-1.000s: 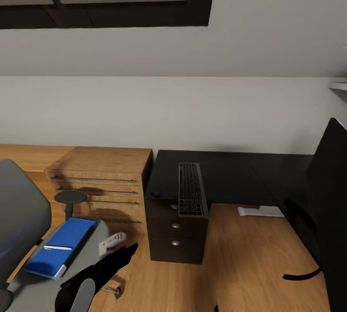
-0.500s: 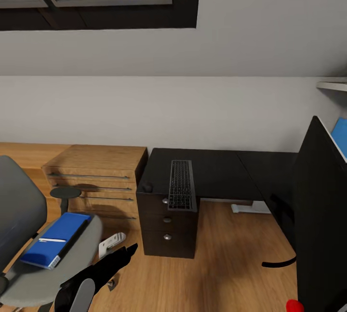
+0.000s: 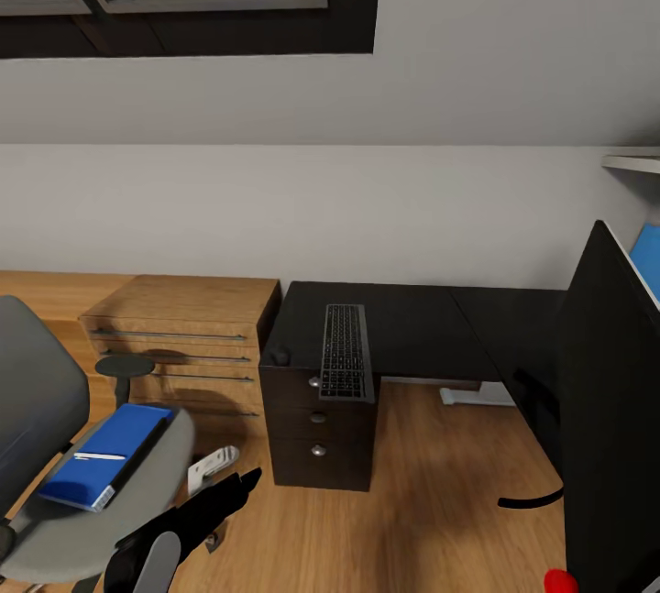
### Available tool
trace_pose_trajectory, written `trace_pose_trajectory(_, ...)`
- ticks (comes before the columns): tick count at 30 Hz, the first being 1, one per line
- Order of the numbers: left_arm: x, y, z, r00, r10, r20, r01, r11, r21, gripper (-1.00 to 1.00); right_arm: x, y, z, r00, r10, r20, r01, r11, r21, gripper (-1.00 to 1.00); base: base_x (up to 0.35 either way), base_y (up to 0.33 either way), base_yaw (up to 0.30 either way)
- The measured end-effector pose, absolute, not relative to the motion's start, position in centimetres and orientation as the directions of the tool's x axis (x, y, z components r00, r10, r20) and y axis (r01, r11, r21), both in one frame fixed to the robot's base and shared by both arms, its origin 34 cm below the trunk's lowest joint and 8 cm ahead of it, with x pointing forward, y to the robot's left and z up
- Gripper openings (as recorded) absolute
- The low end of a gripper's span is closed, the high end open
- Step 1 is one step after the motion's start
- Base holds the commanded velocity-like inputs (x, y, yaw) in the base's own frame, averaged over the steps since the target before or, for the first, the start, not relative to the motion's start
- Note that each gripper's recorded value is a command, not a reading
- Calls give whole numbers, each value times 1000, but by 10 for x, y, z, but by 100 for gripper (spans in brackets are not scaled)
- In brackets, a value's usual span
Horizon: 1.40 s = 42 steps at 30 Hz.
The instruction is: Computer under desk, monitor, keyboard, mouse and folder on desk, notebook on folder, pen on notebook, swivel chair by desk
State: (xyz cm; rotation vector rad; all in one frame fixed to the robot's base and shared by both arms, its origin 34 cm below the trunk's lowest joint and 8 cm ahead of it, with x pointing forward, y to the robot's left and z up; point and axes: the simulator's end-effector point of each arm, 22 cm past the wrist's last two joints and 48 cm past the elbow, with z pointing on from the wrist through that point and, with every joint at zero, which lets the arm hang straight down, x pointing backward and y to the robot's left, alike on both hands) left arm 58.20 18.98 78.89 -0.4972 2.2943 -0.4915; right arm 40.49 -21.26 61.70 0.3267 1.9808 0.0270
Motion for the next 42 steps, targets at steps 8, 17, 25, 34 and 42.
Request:
trace_pose_trajectory(8,553,202,756,-706,-456,-542,-237,873,-426,100,370,-234,592,-474,198,-858,229,969,98,100,0,0,0)
trace_pose_trajectory(17,481,246,643,-796,-371,-478,-312,928,-201,100,353,-260,582,-517,154,-842,224,974,41,100,0,0,0)
trace_pose_trajectory(25,467,274,617,-751,-304,-586,-312,946,-89,100,352,-262,581,-520,148,-841,221,975,35,100,-93,0,0)
trace_pose_trajectory(34,432,266,586,-797,-281,-534,-296,953,-60,100,352,-260,581,-523,145,-840,211,977,37,100,-325,0,0)
trace_pose_trajectory(42,423,256,579,-820,-257,-512,-267,962,-55,100,352,-259,581,-523,145,-840,210,977,38,100,-337,0,-3)
